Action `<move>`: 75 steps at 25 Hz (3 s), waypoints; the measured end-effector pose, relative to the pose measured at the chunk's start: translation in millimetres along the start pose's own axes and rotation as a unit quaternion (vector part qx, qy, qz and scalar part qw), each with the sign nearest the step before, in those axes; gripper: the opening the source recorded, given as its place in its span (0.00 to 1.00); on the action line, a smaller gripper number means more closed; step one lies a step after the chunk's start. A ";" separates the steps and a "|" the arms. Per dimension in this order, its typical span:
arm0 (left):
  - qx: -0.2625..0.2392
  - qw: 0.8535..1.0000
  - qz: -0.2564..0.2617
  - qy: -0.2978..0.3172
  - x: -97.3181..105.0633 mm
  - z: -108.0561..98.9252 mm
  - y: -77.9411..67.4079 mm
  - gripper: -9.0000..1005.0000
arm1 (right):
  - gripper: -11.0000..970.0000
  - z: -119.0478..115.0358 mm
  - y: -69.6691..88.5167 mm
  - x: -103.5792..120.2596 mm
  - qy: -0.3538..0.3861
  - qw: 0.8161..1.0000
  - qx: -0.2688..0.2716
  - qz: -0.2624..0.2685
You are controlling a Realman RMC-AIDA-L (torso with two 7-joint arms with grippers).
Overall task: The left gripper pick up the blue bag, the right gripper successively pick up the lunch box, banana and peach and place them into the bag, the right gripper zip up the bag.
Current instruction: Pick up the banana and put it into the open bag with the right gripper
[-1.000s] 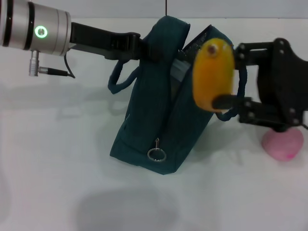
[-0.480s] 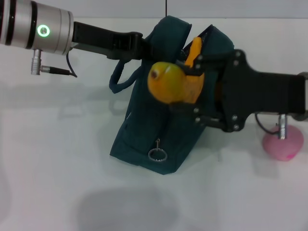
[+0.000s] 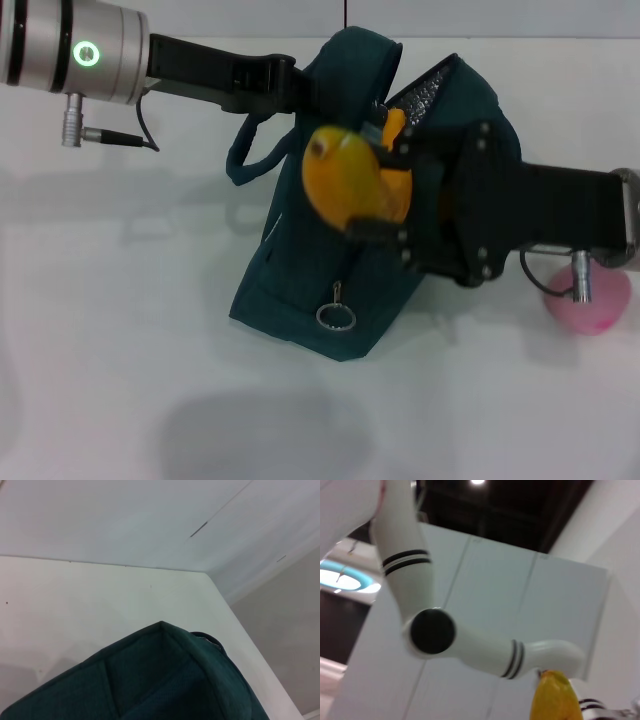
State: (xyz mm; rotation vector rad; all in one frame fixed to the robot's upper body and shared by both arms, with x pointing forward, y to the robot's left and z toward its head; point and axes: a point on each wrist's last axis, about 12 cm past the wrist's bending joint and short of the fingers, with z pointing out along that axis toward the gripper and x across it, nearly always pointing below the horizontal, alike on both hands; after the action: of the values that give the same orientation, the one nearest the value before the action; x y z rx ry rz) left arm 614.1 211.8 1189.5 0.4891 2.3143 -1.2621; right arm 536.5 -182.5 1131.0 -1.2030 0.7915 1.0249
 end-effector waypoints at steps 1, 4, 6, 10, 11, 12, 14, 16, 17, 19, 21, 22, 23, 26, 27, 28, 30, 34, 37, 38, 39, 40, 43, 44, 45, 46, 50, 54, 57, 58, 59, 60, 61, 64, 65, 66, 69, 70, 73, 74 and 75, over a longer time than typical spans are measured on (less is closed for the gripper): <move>0.000 1.000 0.000 0.000 0.0 0.0 -0.1 0.06 | 0.50 -1.8 0.6 1.1 -0.003 1.000 0.011 0.008; 0.003 1.000 -0.001 0.000 0.5 1.4 -0.9 0.06 | 0.50 -9.4 -0.1 2.8 -0.021 0.997 0.065 0.047; 0.005 1.000 -0.001 0.001 0.6 2.8 -1.8 0.06 | 0.50 -14.1 -1.4 2.5 -0.040 0.990 0.097 0.095; 0.007 1.000 0.000 0.003 0.9 3.8 -2.8 0.06 | 0.51 -20.5 -4.1 2.9 -0.070 0.970 0.143 0.184; 0.008 1.000 0.000 0.005 1.3 3.9 -3.0 0.06 | 0.51 -21.1 -4.2 4.0 -0.072 0.965 0.149 0.202; 0.009 1.000 0.000 0.005 1.5 4.0 -3.2 0.06 | 0.51 -20.8 -4.2 5.4 -0.071 0.962 0.153 0.217; 0.010 1.000 0.000 0.006 1.6 4.0 -3.4 0.06 | 0.51 -19.4 -5.3 9.1 -0.070 0.950 0.162 0.256; 0.021 1.000 -0.003 0.005 2.2 5.3 -4.7 0.06 | 0.51 -16.8 -4.9 11.9 -0.068 0.942 0.163 0.287; 0.022 1.000 -0.002 0.005 2.2 5.3 -4.8 0.06 | 0.51 -15.7 -4.7 12.6 -0.069 0.938 0.162 0.300; 0.023 1.000 -0.002 0.005 2.2 5.5 -5.1 0.06 | 0.51 -13.6 -4.5 13.7 -0.074 0.928 0.163 0.325; 0.023 1.000 -0.001 0.005 2.7 5.4 -4.8 0.06 | 0.52 -14.3 -4.6 13.9 -0.082 0.920 0.169 0.343; 0.023 1.000 -0.001 0.005 2.7 5.4 -4.8 0.06 | 0.52 -15.7 -4.4 14.1 -0.086 0.916 0.174 0.352; 0.024 1.000 -0.002 0.006 3.3 5.3 -4.6 0.06 | 0.52 -17.3 -3.8 14.3 -0.090 0.911 0.178 0.362; 0.024 1.000 -0.003 0.006 3.7 5.1 -4.5 0.06 | 0.52 -23.4 0.1 15.3 -0.102 0.894 0.190 0.394; 0.024 1.000 -0.003 0.006 3.7 5.1 -4.5 0.06 | 0.52 -24.8 1.3 15.7 -0.104 0.890 0.192 0.400; 0.024 1.000 -0.004 0.006 4.1 5.0 -4.2 0.06 | 0.52 -27.7 4.2 16.8 -0.104 0.887 0.197 0.405; 0.024 1.000 -0.004 0.006 4.3 4.9 -4.0 0.06 | 0.52 -31.9 9.3 19.5 -0.099 0.882 0.206 0.411; 0.025 1.000 -0.004 0.007 4.2 5.1 -4.4 0.06 | 0.53 -36.7 18.4 26.7 -0.081 0.872 0.218 0.431; 0.026 1.000 -0.002 0.008 3.4 5.5 -5.3 0.06 | 0.53 -38.9 23.7 33.8 -0.060 0.863 0.230 0.446; 0.026 1.000 -0.002 0.008 3.3 5.6 -5.5 0.06 | 0.53 -39.2 24.0 34.9 -0.057 0.861 0.233 0.448; 0.027 1.000 -0.001 0.009 3.2 5.8 -5.9 0.06 | 0.53 -39.9 24.5 37.2 -0.049 0.859 0.239 0.450; 0.027 1.000 -0.001 0.010 3.2 6.0 -6.1 0.06 | 0.53 -40.2 24.9 38.6 -0.045 0.858 0.242 0.452; 0.028 1.000 0.001 0.014 3.4 7.6 -7.3 0.06 | 0.53 -37.3 25.8 40.3 -0.035 0.858 0.235 0.455; 0.028 0.999 0.002 0.014 3.2 7.8 -7.5 0.06 | 0.53 -34.6 26.1 41.4 -0.028 0.860 0.228 0.457; 0.028 0.999 0.002 0.014 3.1 7.9 -7.7 0.06 | 0.53 -32.4 26.2 42.6 -0.020 0.860 0.222 0.460; 0.028 0.999 0.002 0.015 3.0 8.0 -7.8 0.06 | 0.54 -30.6 26.0 43.5 -0.015 0.860 0.218 0.462; 0.028 0.999 0.002 0.015 3.2 8.0 -7.7 0.06 | 0.54 -23.1 23.2 47.6 0.014 0.852 0.199 0.484; 0.028 0.999 0.001 0.015 3.7 7.8 -7.3 0.06 | 0.54 -24.1 24.4 48.1 0.015 0.844 0.197 0.499; 0.026 1.000 -0.001 0.013 4.4 6.2 -5.8 0.06 | 0.54 -26.7 24.9 47.2 0.012 0.832 0.196 0.519; 0.026 1.000 -0.001 0.012 4.4 5.8 -5.6 0.06 | 0.54 -27.9 25.2 47.3 0.014 0.827 0.195 0.527; 0.026 1.000 -0.001 0.012 4.3 5.7 -5.5 0.06 | 0.55 -29.1 25.6 47.5 0.017 0.822 0.193 0.536; 0.026 1.000 -0.001 0.012 4.2 5.7 -5.6 0.06 | 0.55 -31.1 25.9 47.5 0.024 0.816 0.190 0.545; 0.026 1.000 -0.001 0.012 4.1 5.7 -5.6 0.06 | 0.55 -33.0 25.8 47.4 0.031 0.812 0.187 0.553; 0.026 1.000 -0.001 0.013 3.8 6.0 -6.0 0.06 | 0.55 -38.7 23.6 45.6 0.048 0.802 0.179 0.568; 0.026 1.000 -0.001 0.013 3.7 6.1 -6.1 0.06 | 0.55 -40.2 23.1 44.5 0.053 0.800 0.174 0.571; 0.026 1.000 -0.001 0.013 3.6 6.1 -6.1 0.06 | 0.55 -41.6 21.7 42.8 0.057 0.799 0.168 0.574; 0.026 1.000 -0.001 0.013 3.3 6.3 -6.4 0.06 | 0.55 -45.2 18.9 39.2 0.065 0.796 0.157 0.580; 0.026 1.000 -0.002 0.013 3.3 6.3 -6.4 0.06 | 0.55 -46.9 18.2 38.2 0.069 0.795 0.155 0.583; 0.026 1.000 -0.003 0.013 3.4 6.8 -6.5 0.06 | 0.56 -51.1 15.9 35.2 0.073 0.792 0.152 0.587; 0.027 1.000 -0.003 0.013 3.5 6.9 -6.6 0.06 | 0.56 -52.6 13.9 33.4 0.074 0.791 0.149 0.588; 0.027 1.000 -0.003 0.013 3.4 7.2 -6.8 0.06 | 0.56 -53.4 12.9 32.3 0.074 0.790 0.148 0.590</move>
State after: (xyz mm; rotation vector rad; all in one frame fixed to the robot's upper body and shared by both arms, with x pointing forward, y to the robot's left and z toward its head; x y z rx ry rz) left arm 609.4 202.5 1188.9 0.5199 2.3104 -1.3317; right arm 537.8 -227.6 1085.9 -0.4038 1.8618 1.7030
